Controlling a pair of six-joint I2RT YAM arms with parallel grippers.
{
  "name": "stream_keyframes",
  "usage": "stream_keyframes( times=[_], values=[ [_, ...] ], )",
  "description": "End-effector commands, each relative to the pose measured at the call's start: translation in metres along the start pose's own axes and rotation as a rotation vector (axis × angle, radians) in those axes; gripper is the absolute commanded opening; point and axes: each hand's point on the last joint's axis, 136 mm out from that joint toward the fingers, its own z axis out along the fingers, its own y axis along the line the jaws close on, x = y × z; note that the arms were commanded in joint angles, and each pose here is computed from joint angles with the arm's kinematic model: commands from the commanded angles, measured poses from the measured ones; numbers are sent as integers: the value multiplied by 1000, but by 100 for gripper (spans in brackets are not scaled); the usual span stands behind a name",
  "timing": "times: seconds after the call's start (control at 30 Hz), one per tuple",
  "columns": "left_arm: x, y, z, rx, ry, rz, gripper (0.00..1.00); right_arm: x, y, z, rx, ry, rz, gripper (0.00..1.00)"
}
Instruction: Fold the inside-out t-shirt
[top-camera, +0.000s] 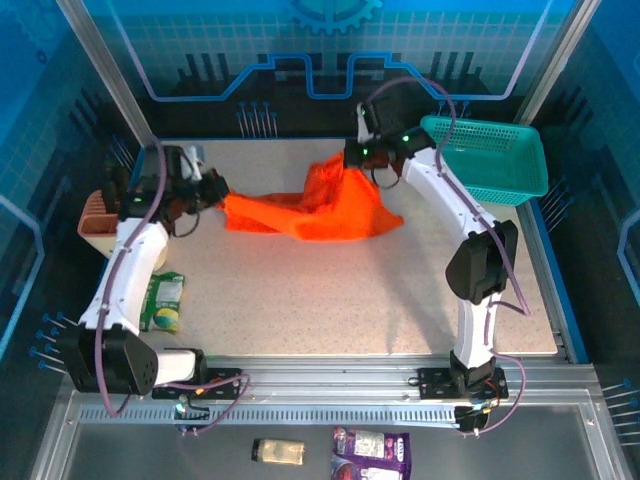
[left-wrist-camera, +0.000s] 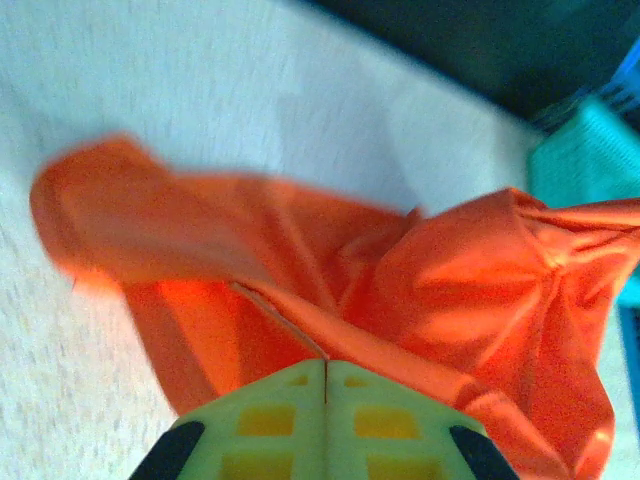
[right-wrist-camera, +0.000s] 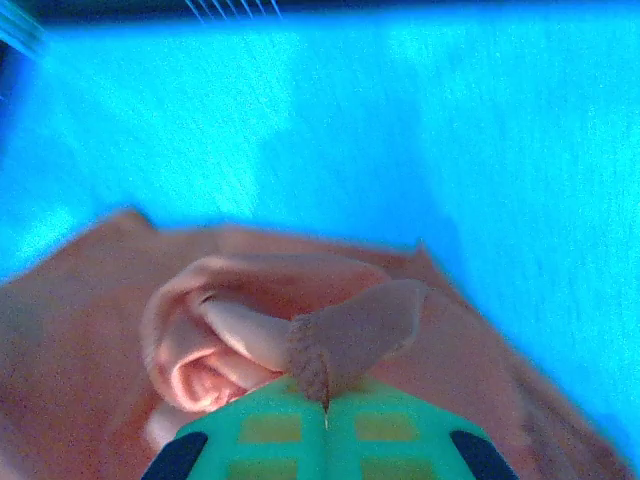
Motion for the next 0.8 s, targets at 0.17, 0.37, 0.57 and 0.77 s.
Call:
stream_keyframes(
  times=[0.17,0.37,0.57,0.77],
  values=[
    [-54,-106,-125,382,-286,230,0,-92,27,-42,-124,-225,-131,0],
    [39,-170,-102,711,-3,354,0,-106,-41,-23,-56,-250,4,0],
    [189,-228,-46,852,428,508,0,-67,-132,4,113,-76,195,13],
    [255,-243,-10,755,612,640,39,-30,-144,-14,166,-6,195,34]
  ],
)
